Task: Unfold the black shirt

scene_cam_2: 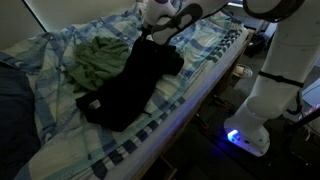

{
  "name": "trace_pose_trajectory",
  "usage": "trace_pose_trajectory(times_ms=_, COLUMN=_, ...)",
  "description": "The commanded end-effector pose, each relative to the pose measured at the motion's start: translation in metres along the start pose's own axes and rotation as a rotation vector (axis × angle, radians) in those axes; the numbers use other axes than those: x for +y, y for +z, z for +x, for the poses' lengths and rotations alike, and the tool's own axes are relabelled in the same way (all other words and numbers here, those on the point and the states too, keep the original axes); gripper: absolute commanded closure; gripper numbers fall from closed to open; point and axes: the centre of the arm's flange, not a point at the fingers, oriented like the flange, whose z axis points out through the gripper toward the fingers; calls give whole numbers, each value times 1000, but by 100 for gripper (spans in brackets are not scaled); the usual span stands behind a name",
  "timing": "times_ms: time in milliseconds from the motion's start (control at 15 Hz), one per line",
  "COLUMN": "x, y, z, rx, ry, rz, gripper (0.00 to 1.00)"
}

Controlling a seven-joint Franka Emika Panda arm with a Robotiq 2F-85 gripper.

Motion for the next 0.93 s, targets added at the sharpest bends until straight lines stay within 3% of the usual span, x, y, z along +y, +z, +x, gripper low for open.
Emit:
trace_pose_trajectory(times_ms=0, x=26, y=17, z=17, rx=-11, ry=-54, rz=-11, gripper=99)
trace_pose_trajectory(times_ms=400, x=41, y=30, z=16, rx=-20, ry=-47, rz=-25, gripper=99)
trace_pose_trajectory(times_ms=467, x=42, y=31, z=15, rx=-21, ry=-42, rz=-24, gripper=89)
trace_pose_trajectory(times_ms=533, x=43, y=30, z=14, rx=-22, ry=-36, rz=-25, gripper=68)
trace_pose_trajectory(times_ms=867, x=49, y=3, z=8, rx=-20, ry=-8, rz=-55, gripper=31)
